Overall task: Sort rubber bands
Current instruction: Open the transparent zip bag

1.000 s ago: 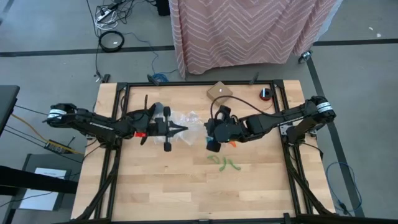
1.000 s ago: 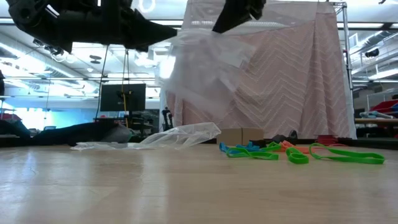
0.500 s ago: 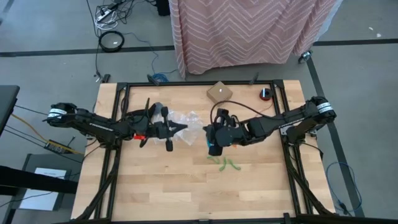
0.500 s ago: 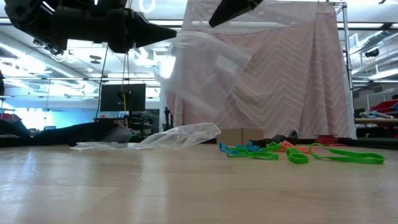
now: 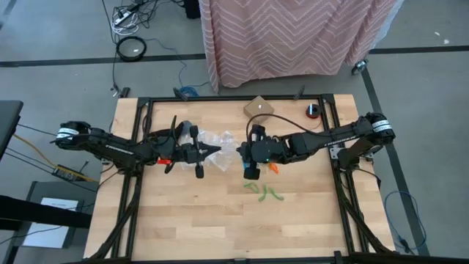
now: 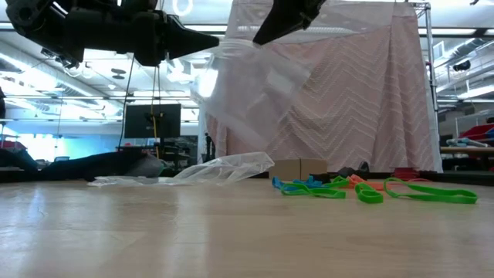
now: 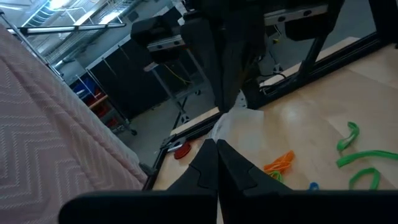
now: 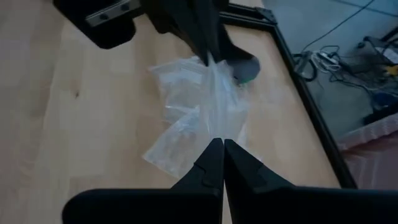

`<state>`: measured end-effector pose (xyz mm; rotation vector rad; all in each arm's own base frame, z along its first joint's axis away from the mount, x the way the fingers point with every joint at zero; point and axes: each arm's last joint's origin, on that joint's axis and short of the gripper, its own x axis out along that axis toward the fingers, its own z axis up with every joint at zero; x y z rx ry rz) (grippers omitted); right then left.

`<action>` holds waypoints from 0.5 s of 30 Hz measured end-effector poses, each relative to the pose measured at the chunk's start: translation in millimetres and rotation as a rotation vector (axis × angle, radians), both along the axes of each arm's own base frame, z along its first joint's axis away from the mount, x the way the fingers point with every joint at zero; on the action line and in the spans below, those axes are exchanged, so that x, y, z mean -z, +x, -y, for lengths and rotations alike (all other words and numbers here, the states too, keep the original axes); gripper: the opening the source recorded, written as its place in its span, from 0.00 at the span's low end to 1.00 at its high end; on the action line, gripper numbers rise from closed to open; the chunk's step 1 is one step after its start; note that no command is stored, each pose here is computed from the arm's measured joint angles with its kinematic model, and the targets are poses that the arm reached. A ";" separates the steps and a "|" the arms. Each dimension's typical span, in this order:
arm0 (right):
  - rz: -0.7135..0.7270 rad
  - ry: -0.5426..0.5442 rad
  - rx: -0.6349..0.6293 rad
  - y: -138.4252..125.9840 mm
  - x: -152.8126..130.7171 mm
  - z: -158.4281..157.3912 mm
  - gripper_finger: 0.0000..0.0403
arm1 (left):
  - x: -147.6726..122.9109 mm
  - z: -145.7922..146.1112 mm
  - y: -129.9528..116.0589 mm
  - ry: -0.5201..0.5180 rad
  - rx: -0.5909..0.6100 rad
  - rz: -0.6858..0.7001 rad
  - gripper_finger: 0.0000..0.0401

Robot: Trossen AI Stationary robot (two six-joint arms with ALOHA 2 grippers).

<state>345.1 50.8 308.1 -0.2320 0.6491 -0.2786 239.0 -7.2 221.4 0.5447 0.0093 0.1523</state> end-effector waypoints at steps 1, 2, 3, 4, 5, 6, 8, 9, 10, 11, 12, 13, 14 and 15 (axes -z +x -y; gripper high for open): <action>0.003 0.001 -0.002 0.2 -0.2 -0.2 0.00 | -0.1 0.0 0.0 0.000 0.000 0.001 0.00; 0.006 0.003 -0.004 0.3 -0.4 -0.4 0.00 | -0.1 0.0 0.0 0.000 -0.001 0.001 0.00; 0.005 0.007 -0.009 0.4 -0.4 -0.6 0.00 | -0.1 -0.1 0.0 0.000 -0.005 0.001 0.00; 0.003 0.010 -0.013 0.3 -0.3 -1.0 0.00 | -0.3 -0.2 0.0 0.001 -0.007 0.003 0.00; 0.003 0.012 -0.017 0.3 -0.2 -1.1 0.00 | -0.6 -0.2 -0.1 0.000 -0.008 0.007 0.00; 0.006 0.013 -0.017 0.6 -0.4 -1.2 0.00 | -1.0 -0.3 -0.1 0.001 -0.011 0.010 0.00; 0.012 0.025 -0.031 1.1 -0.9 -1.8 0.00 | -1.8 -0.4 -0.1 0.000 -0.015 0.018 0.00; 0.013 0.033 -0.040 1.1 -0.9 -2.4 0.00 | -1.9 -0.4 -0.1 0.000 -0.015 0.019 0.00; 0.016 0.041 -0.046 1.4 -1.1 -2.7 0.00 | -2.0 -0.4 -0.2 0.000 -0.015 0.021 0.00; 0.021 0.047 -0.046 1.7 -1.4 -2.9 0.00 | -2.1 -0.4 -0.2 0.000 -0.015 0.022 0.00; 0.022 0.048 -0.045 1.7 -1.4 -2.9 0.00 | -2.4 -0.4 -0.2 0.000 -0.015 0.024 0.00; 0.022 0.044 -0.041 1.6 -1.4 -2.9 0.00 | -2.6 -0.4 -0.2 -0.001 -0.015 0.027 0.00; 0.020 0.028 -0.022 1.1 -1.2 -2.4 0.00 | -2.6 -0.5 -0.2 -0.001 -0.017 0.027 0.00; 0.017 0.003 0.008 0.4 -0.9 -1.7 0.00 | -2.6 -0.8 -0.3 0.001 -0.030 0.026 0.00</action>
